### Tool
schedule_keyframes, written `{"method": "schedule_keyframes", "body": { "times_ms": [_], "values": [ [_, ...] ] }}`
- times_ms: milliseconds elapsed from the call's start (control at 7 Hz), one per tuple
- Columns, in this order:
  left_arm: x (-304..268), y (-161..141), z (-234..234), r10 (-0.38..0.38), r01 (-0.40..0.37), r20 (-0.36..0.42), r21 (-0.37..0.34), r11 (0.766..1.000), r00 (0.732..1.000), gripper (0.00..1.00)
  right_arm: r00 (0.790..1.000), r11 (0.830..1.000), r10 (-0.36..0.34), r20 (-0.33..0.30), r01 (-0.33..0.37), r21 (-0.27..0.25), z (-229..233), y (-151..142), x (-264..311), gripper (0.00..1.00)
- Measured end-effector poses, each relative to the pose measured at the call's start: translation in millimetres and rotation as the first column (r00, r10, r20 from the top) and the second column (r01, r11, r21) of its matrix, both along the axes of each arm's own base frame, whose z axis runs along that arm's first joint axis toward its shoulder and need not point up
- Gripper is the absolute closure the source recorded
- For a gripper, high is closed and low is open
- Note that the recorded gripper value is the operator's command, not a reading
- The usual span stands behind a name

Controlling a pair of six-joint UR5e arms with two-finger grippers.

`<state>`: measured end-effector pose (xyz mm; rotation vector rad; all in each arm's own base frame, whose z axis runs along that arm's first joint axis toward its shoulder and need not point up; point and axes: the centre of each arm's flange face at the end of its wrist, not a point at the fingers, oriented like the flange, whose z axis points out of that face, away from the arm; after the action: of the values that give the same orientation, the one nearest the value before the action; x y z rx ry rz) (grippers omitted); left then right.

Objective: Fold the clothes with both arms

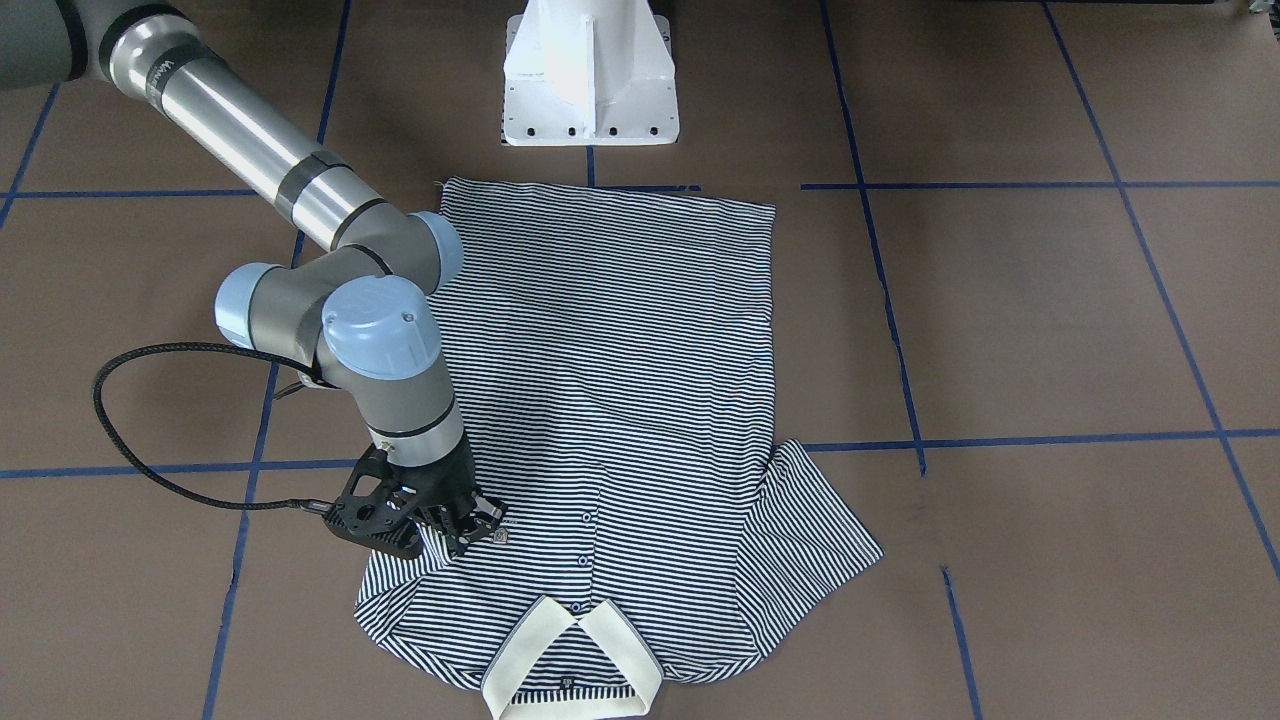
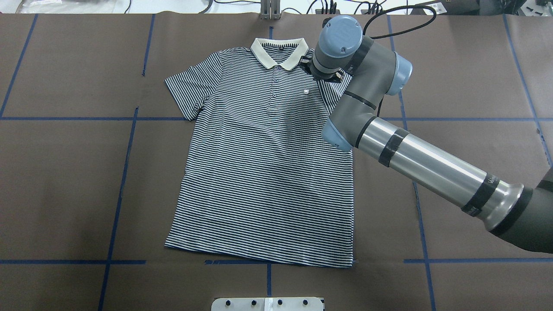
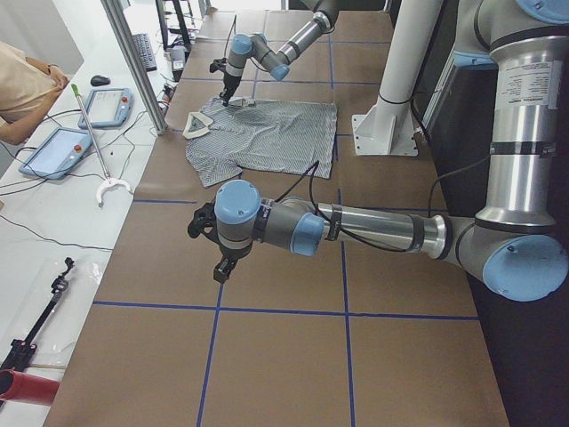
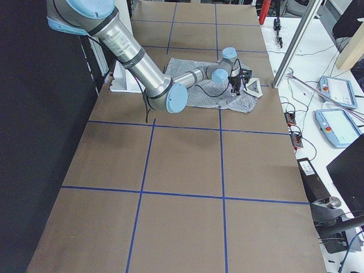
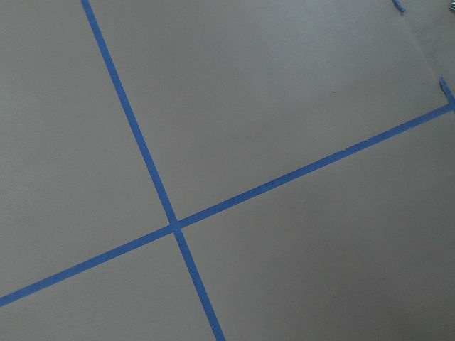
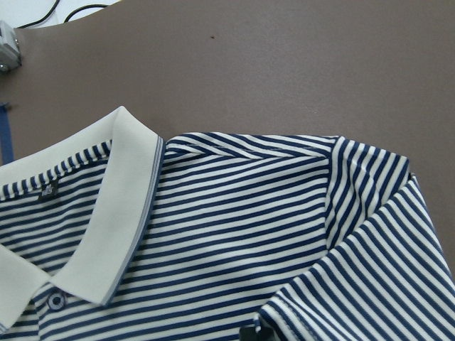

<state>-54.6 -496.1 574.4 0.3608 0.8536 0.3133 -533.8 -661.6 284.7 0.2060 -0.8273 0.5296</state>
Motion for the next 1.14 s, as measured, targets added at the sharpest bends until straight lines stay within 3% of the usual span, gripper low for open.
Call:
{"method": "schedule_keyframes", "body": {
  "times_ms": [143,286,714,1000,1143],
  "values": [
    [2,0,-2,0.005,-0.005,-0.021,0.0,1.0,1.0,0.0,1.0,1.0,0.003,-0.007,-0.003,-0.001,0,-3,-4,0.13],
    [4,0,-5,0.016,-0.016,-0.057,0.006,1.0,0.998,0.0,1.0,1.0,0.005,-0.011,-0.005,-0.003,1,-4,-5,0.0],
    [44,-7,-42,0.015,-0.007,-0.186,0.044,0.999,0.982,0.0,1.0,1.0,0.012,-0.011,-0.012,-0.001,2,-8,0,0.0],
    [125,-31,-104,-0.027,0.012,-0.277,-0.054,0.998,0.961,0.0,1.0,1.0,0.02,0.018,-0.021,0.011,-1,-10,26,0.0],
    [189,-48,-140,-0.083,0.05,-0.266,-0.13,0.99,0.96,0.01,0.999,1.0,0.01,0.044,-0.01,0.01,9,-3,50,0.0]
  ]
}}
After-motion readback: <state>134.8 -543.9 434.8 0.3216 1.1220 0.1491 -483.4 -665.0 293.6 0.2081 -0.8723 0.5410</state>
